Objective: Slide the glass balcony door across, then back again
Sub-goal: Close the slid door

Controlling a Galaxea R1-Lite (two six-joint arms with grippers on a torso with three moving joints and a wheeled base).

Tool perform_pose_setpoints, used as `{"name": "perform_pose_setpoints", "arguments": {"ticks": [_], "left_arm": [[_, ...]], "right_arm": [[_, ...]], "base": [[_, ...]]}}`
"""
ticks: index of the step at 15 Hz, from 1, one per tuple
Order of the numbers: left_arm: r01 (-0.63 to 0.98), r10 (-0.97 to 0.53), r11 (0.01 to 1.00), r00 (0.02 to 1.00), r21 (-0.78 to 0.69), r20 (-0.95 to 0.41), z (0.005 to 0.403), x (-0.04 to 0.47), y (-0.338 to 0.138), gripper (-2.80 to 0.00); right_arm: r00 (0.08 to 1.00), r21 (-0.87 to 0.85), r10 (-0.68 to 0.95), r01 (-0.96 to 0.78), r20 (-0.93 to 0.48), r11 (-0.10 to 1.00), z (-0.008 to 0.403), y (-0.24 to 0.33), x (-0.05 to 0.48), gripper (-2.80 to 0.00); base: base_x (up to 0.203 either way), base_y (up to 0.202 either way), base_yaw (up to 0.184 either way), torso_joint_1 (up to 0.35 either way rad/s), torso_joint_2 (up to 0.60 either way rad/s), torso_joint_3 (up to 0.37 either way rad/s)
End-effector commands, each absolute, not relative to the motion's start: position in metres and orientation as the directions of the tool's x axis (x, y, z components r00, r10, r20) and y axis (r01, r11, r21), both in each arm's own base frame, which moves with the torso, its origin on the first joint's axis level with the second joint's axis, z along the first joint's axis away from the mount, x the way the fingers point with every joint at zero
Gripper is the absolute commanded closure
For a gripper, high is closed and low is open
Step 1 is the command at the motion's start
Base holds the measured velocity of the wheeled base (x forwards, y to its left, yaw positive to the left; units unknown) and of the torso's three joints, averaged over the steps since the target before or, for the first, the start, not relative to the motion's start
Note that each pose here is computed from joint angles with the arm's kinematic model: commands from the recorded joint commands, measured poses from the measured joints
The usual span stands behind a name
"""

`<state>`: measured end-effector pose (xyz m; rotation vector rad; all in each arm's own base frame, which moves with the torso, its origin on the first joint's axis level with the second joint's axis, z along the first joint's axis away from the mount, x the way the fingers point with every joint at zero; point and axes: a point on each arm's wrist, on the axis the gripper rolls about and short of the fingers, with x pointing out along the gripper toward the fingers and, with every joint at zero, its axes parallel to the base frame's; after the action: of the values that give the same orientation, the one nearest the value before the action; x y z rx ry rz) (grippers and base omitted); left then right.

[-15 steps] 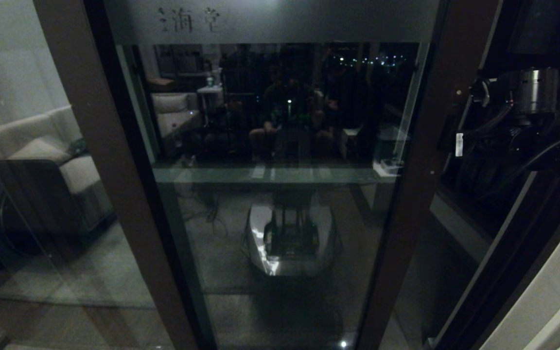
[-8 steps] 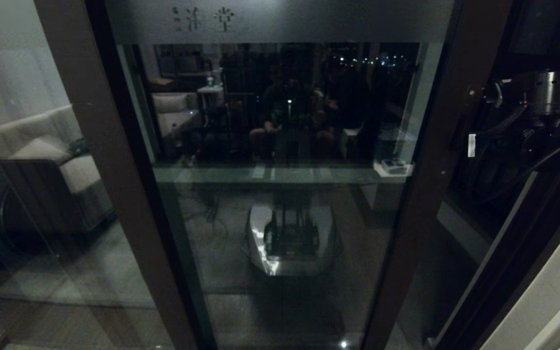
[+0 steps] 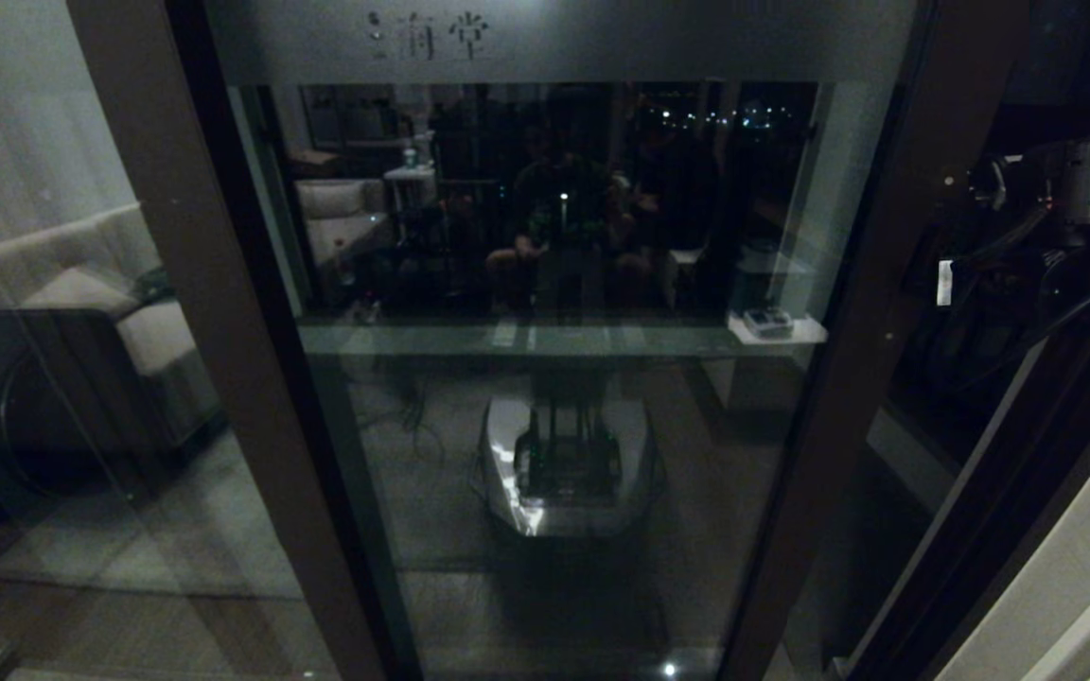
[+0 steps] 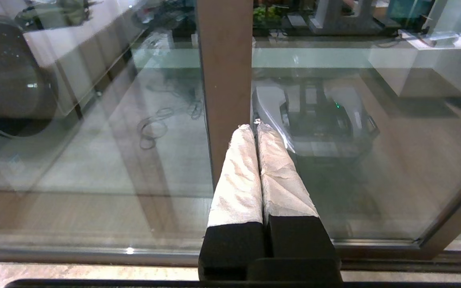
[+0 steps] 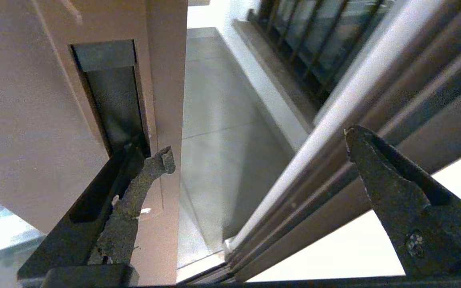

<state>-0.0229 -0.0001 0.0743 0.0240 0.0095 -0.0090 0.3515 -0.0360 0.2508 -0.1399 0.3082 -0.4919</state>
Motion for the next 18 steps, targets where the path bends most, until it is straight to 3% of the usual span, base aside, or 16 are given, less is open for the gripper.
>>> {"name": "perform_pose_setpoints", "arguments": {"ticks": [1, 18], "left_arm": [[0.009, -0.009, 1.000, 1.000, 0.024, -0.009, 0.074, -0.023, 0.000, 0.00], [0.008, -0.008, 1.000, 1.000, 0.024, -0.009, 0.074, -0.023, 0.000, 0.00]], "right_arm": [[0.829, -0.206, -0.498, 0.457, -0.255, 0.865, 0.252, -0.041, 0.349, -2.80], [0.786, -0.248, -0.592, 0.547, -0.176, 0.800, 0.252, -0.079, 0.335, -2.80]], "base": [[0.000, 0.000, 0.000, 0.000, 0.00, 0.000], [0.000, 0.000, 0.000, 0.000, 0.00, 0.000]]}}
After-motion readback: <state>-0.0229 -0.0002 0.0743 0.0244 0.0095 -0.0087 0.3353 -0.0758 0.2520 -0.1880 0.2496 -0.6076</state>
